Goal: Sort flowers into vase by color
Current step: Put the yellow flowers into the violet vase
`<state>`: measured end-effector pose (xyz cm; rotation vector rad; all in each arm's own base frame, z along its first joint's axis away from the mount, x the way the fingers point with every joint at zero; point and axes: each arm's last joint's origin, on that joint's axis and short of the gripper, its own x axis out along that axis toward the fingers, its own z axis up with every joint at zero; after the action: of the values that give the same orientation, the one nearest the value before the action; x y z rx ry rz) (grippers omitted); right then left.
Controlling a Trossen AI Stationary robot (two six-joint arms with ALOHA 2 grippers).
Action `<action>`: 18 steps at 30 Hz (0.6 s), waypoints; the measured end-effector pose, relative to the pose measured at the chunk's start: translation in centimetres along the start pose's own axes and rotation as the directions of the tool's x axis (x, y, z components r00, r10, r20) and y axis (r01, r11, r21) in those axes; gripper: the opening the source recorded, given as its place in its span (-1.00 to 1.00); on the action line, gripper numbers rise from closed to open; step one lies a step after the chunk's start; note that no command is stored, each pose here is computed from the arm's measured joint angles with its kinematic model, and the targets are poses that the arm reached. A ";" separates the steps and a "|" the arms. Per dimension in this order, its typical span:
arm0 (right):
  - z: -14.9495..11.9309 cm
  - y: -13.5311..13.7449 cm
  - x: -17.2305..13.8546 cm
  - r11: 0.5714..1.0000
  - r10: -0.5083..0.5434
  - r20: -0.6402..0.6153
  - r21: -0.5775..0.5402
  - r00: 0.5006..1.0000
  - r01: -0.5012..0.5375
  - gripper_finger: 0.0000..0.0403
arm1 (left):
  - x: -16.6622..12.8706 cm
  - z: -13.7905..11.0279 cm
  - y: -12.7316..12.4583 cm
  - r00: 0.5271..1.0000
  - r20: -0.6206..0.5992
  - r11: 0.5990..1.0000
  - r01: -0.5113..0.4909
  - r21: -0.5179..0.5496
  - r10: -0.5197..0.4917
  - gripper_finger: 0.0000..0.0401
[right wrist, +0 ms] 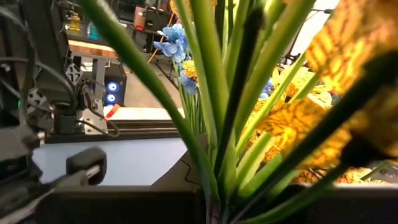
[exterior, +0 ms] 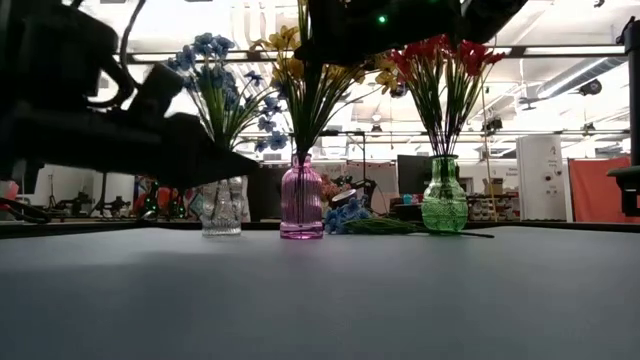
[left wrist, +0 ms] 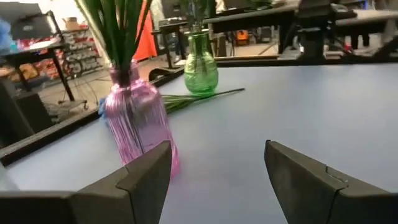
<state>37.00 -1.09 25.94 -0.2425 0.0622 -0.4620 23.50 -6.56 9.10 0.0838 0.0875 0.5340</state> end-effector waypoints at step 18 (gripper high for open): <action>0.0 0.0 0.0 1.000 0.000 -0.002 0.023 1.000 0.000 -0.89 | 4.4 0.7 0.8 0.992 0.015 0.991 -0.124 0.054 0.123 0.19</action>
<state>36.99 -1.10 25.93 -0.2199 0.0588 -0.4627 26.92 -3.71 9.64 0.1468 0.0862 0.6548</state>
